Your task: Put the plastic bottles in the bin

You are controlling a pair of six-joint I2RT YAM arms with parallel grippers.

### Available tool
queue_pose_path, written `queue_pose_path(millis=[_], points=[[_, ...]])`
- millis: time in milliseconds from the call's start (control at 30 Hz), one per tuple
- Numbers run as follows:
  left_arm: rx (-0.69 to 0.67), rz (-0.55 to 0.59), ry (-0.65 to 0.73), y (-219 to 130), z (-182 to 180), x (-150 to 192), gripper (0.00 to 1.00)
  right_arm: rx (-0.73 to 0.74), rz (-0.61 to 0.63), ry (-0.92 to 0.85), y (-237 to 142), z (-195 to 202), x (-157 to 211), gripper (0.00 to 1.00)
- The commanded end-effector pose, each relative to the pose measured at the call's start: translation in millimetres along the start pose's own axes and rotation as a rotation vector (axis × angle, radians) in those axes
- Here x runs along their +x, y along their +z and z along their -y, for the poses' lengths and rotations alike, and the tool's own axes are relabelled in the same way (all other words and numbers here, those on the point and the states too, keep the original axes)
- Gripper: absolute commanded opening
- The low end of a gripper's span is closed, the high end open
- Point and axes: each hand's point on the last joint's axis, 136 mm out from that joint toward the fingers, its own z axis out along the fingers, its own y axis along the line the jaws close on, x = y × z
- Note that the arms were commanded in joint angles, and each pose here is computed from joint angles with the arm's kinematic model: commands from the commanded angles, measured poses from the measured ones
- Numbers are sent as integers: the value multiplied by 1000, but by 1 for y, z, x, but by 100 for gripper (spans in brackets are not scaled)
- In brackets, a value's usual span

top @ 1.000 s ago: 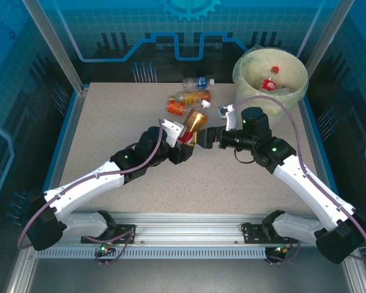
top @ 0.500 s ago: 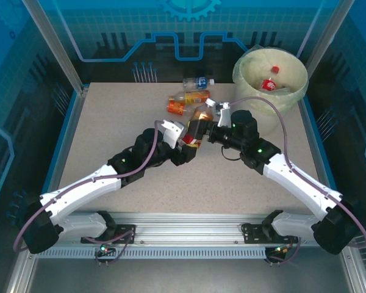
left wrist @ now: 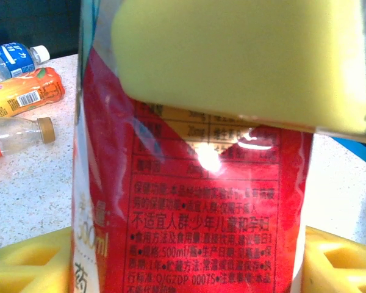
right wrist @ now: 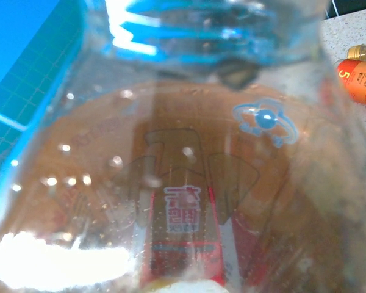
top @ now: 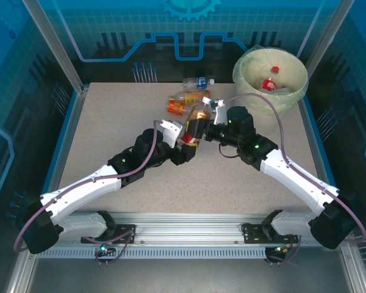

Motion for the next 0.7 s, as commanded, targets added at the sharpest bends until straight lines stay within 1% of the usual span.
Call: queue_pose_path(millis=[0,33,100,233,333,467,667], points=[[3,5,8,-2,4,-5,90,-19,-10,-62,0,-16,-4,48],[-3,4,1,-3,3,-6,95,-8,-9,-70,-2,-16,-5,47],[5,11,-2,-7,5,-9,99,20,-5,-94,-5,-14,-9,45],[16,45,2,-19,7,-17,99,94,19,-154,-19,-11,-24,42],[-16,82,0,-30,1,-20,99,153,46,-183,-32,-4,-39,41],[-102,131,3,-44,-14,-23,99,224,85,-218,-52,6,-63,41],[-275,170,-14,-62,-47,-18,99,365,175,-293,-98,24,-120,40]])
